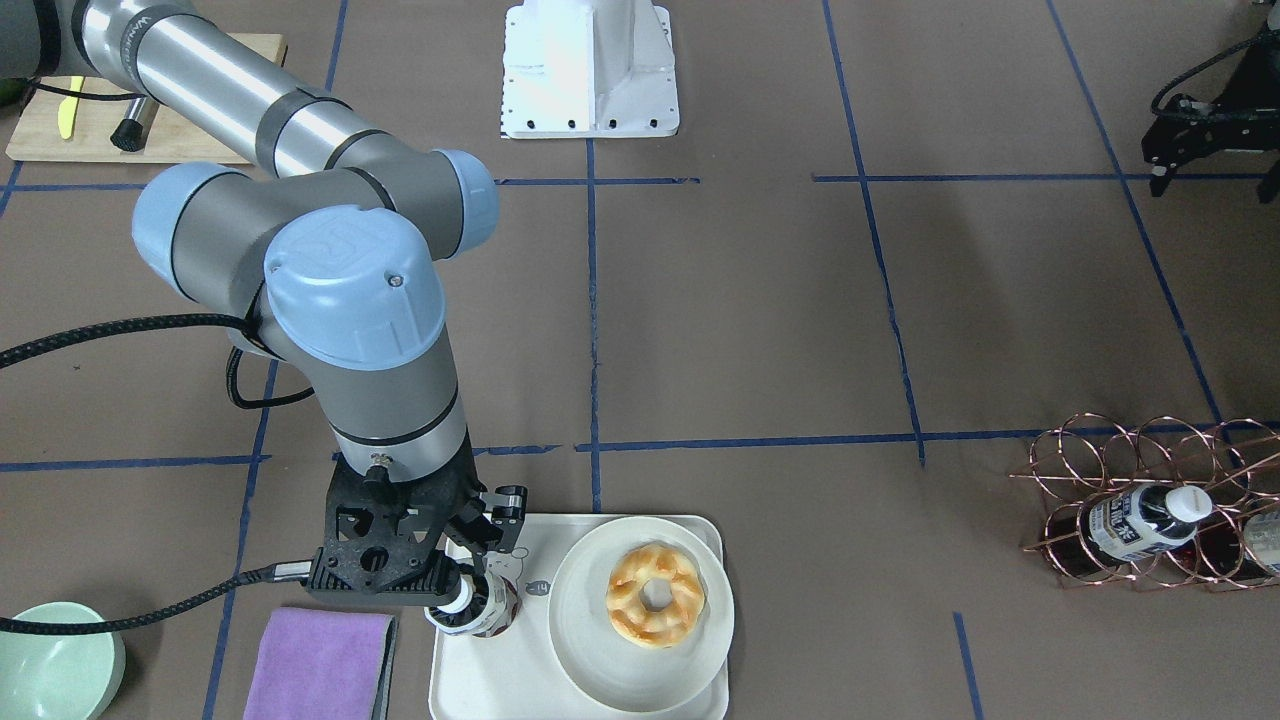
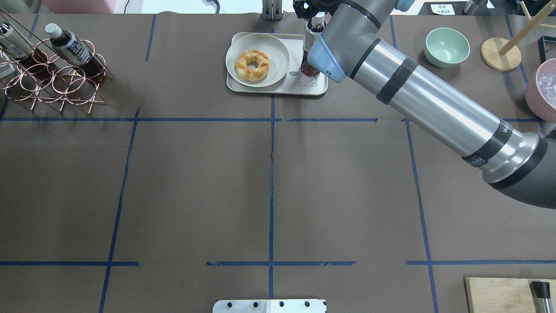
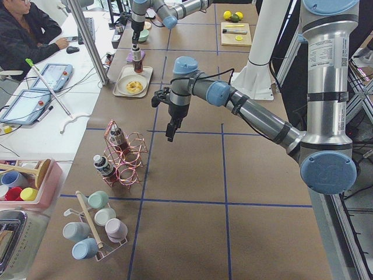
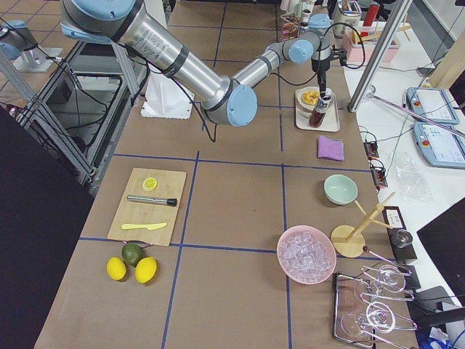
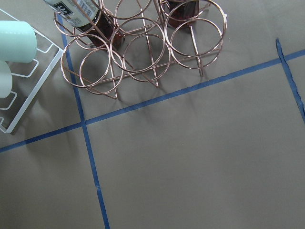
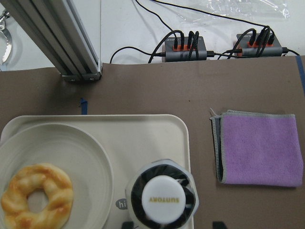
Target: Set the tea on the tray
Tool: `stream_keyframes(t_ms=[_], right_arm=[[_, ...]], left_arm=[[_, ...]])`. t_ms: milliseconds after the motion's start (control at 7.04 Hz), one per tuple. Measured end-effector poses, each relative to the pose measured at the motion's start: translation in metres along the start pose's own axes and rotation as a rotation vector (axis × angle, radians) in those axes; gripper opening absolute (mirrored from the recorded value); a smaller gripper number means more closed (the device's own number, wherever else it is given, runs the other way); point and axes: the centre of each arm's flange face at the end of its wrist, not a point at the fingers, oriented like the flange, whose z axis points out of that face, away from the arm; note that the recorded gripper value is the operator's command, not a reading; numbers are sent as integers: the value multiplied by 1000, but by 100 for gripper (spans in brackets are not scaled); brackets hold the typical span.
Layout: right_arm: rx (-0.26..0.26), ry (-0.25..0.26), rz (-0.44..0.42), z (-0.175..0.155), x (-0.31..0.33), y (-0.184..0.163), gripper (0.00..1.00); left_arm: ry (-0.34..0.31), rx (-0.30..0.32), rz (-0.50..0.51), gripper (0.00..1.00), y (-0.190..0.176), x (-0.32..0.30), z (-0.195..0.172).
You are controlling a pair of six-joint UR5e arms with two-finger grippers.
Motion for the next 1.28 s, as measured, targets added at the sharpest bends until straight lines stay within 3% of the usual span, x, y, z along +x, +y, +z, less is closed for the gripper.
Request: stream_keyframes(t_ms=[284, 710, 994, 1278], right_arm=[[1, -2, -15, -2, 1, -2, 100], [-37, -100, -18, -52, 30, 2, 100], [-43, -107, -61, -102, 103, 48, 100], [-60, -70, -159, -139, 197, 99, 100]], left_arm=[[0, 0, 0, 100, 0, 0, 0], [-1, -3, -1, 100, 1, -1, 1], [7, -20, -37, 100, 3, -19, 6], [102, -78, -86, 100, 6, -91, 29]])
